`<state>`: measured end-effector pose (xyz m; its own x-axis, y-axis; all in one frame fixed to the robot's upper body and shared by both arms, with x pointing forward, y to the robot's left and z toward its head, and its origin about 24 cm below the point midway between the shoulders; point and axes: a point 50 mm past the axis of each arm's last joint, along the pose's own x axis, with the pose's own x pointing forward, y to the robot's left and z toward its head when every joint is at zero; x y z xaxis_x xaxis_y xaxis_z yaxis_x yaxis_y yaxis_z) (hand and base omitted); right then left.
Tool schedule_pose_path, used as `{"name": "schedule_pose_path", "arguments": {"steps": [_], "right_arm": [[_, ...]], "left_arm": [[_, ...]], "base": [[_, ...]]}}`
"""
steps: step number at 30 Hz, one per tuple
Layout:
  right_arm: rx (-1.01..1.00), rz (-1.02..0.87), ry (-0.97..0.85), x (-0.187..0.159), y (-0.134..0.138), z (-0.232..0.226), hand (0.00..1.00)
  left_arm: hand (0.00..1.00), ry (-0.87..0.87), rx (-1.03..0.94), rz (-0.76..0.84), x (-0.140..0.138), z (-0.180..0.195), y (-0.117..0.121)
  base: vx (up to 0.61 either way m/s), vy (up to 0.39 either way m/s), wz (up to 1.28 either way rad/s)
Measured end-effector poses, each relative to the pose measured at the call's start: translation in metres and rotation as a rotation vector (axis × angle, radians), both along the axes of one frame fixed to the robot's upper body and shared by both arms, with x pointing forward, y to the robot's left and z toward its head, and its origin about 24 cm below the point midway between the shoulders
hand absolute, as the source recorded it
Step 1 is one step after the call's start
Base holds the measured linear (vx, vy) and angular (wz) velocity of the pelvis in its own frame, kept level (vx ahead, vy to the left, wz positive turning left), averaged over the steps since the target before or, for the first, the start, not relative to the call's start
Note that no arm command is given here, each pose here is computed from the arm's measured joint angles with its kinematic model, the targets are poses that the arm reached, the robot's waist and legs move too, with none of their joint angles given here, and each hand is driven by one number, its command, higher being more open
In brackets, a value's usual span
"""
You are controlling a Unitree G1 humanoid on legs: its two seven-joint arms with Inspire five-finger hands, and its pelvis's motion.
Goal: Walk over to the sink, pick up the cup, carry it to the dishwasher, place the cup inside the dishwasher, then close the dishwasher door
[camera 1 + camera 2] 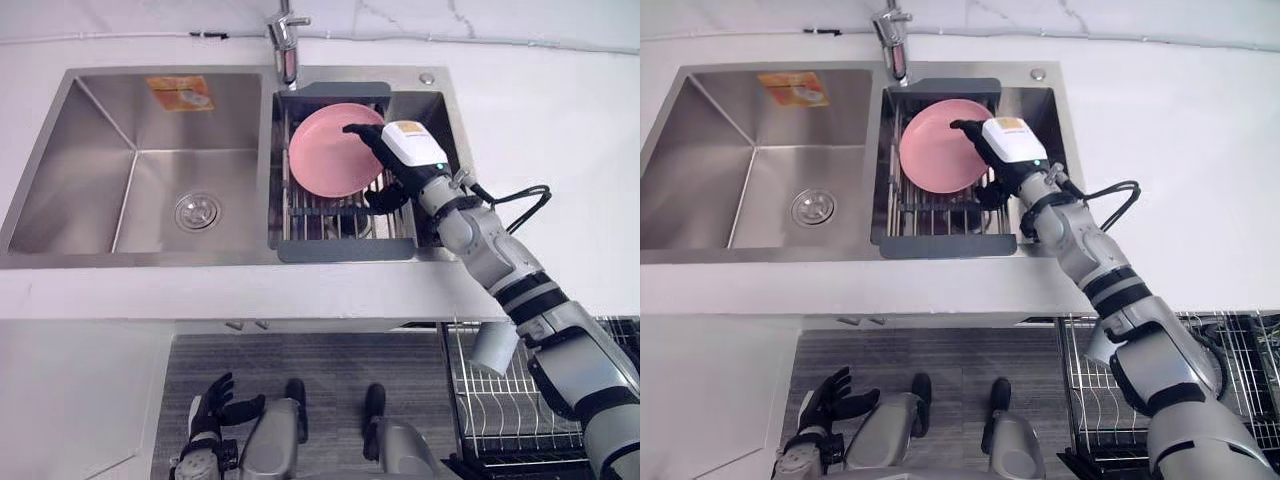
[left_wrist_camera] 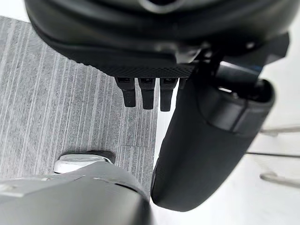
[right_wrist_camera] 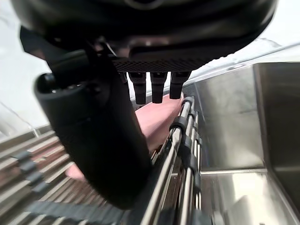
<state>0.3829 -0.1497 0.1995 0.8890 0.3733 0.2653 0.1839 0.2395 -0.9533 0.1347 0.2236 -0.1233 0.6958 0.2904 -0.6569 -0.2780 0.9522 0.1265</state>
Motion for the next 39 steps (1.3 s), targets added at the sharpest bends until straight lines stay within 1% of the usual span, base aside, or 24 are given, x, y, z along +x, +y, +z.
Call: {"name": "schedule_pose_path", "arguments": {"steps": [1, 6, 9, 10, 13, 15, 17, 20, 23, 27, 29, 32, 34, 36, 38, 39], "right_arm": [[-0.005, -0.001, -0.032, 0.002, 0.002, 0.010, 0.30], [-0.036, -0.030, -0.061, 0.007, -0.005, 0.018, 0.30], [-0.032, -0.068, -0.099, 0.011, -0.012, 0.024, 0.30], [-0.030, -0.075, -0.148, 0.010, -0.014, 0.033, 0.30], [0.022, -0.096, -0.214, 0.011, -0.014, 0.054, 0.30], [0.027, -0.099, -0.221, 0.011, -0.014, 0.057, 0.30], [0.032, -0.070, -0.237, 0.006, -0.007, 0.060, 0.30], [0.102, -0.008, -0.301, -0.012, -0.002, 0.063, 0.30], [0.182, 0.068, -0.379, -0.041, 0.000, 0.065, 0.30], [0.268, 0.140, -0.489, -0.088, -0.010, 0.060, 0.30], [0.327, 0.145, -0.503, -0.106, -0.017, 0.052, 0.30], [0.395, 0.100, -0.467, -0.129, -0.031, 0.027, 0.30], [0.423, 0.043, -0.397, -0.141, -0.042, 0.003, 0.30], [0.453, 0.013, -0.342, -0.145, -0.047, -0.010, 0.30], [0.514, -0.098, -0.244, -0.157, -0.062, -0.039, 0.30], [0.526, -0.129, -0.222, -0.160, -0.066, -0.046, 0.30]], "left_arm": [[0.90, -0.008, 0.006, 0.015, 0.000, 0.001, 0.001], [0.90, -0.037, 0.010, 0.039, 0.005, 0.004, 0.002], [0.90, -0.100, 0.012, 0.034, 0.018, 0.012, 0.001], [0.90, -0.117, 0.015, 0.033, 0.023, 0.015, 0.002], [0.90, -0.123, 0.001, 0.031, 0.031, 0.016, -0.001], [0.90, -0.118, 0.001, 0.034, 0.030, 0.015, 0.000], [0.90, -0.090, -0.003, 0.039, 0.027, 0.011, 0.000], [0.90, -0.067, -0.008, 0.042, 0.024, 0.009, -0.001], [0.90, -0.044, -0.023, 0.071, 0.020, 0.005, -0.002], [0.90, -0.036, 0.006, 0.066, 0.019, 0.006, 0.003], [0.90, -0.024, 0.017, 0.075, 0.017, 0.005, 0.007], [0.90, 0.019, 0.021, 0.081, 0.008, 0.000, 0.011], [0.90, 0.057, 0.011, 0.080, 0.000, -0.006, 0.010], [0.90, 0.073, 0.006, 0.080, -0.005, -0.008, 0.010], [0.90, 0.089, -0.001, 0.080, -0.012, -0.010, 0.008], [0.90, 0.092, -0.002, 0.081, -0.013, -0.011, 0.008]], "base": [[0.00, -0.010, 0.22], [-0.01, -0.008, 0.11], [-0.08, -0.045, 0.26], [-0.09, -0.055, 0.16], [-0.07, -0.047, 0.05], [-0.03, -0.049, -0.02], [0.02, -0.041, -0.05], [0.06, -0.021, -0.08], [0.09, 0.019, -0.22], [0.07, 0.054, -0.31], [0.05, 0.038, -0.41], [0.04, 0.028, -0.53], [0.02, 0.032, -0.65], [0.00, 0.025, -0.53], [-0.02, 0.017, -0.58], [-0.04, 0.013, -0.52]]}}
